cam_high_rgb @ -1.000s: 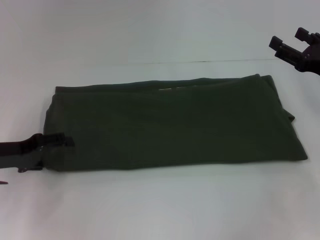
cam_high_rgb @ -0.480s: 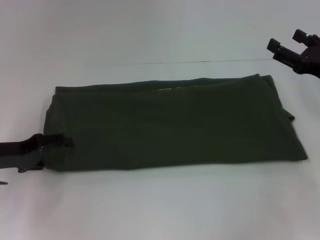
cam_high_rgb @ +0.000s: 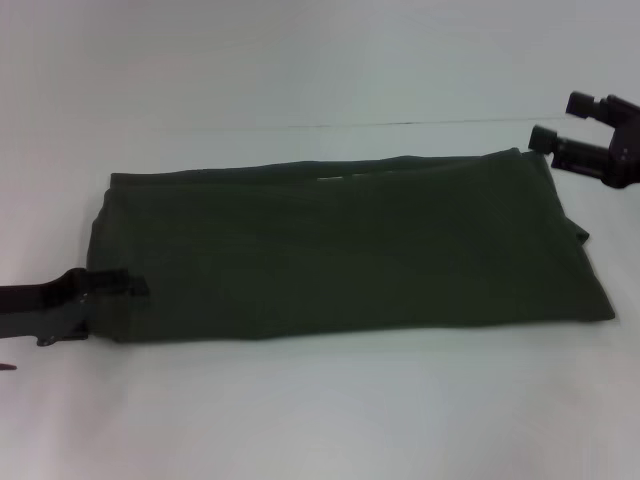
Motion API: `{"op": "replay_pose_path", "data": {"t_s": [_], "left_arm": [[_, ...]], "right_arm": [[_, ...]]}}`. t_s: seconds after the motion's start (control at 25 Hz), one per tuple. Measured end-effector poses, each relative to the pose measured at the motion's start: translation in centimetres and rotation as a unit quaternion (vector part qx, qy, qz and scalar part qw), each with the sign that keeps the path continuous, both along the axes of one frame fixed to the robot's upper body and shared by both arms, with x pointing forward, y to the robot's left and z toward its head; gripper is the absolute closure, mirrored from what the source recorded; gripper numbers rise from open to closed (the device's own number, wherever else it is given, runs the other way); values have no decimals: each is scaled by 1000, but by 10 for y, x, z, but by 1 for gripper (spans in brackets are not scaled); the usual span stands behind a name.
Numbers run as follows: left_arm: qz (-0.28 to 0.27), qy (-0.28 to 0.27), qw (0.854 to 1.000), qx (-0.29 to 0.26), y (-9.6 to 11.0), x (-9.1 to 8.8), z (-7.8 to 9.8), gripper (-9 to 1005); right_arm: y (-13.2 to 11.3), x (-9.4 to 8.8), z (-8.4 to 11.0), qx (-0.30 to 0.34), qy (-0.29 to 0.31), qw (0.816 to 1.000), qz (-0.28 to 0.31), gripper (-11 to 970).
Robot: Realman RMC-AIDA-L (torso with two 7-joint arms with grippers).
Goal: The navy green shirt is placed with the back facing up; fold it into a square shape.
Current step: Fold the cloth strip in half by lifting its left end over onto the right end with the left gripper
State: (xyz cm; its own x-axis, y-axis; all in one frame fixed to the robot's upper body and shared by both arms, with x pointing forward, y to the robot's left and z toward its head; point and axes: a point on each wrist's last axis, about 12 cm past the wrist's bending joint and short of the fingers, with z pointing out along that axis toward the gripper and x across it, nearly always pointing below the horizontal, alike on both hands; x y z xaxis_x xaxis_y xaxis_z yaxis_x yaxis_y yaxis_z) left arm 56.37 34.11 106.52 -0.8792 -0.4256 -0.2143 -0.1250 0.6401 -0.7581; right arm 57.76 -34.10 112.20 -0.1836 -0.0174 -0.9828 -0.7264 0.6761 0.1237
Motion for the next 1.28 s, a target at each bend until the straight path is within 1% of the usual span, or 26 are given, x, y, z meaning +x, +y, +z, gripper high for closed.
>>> {"op": "replay_pose_path", "data": {"t_s": [0.16,0.32,0.56,1.28], "left_arm": [[0,1,1000,0,0,-1,-1,219],[0,1,1000,-1,0,-1,-1,219],[-3,2,1000,0,0,-1,0,218],[-5,-1,1000,-1,-1,1,2,218]], "right_arm": [[-2,-2,3,-28,23,999,24,35],[0,-3,4,-61,59,995,54,35],[9,-5,10,-98,114,981,124,34],[20,-2,9,-114,123,975,146,34]]}}
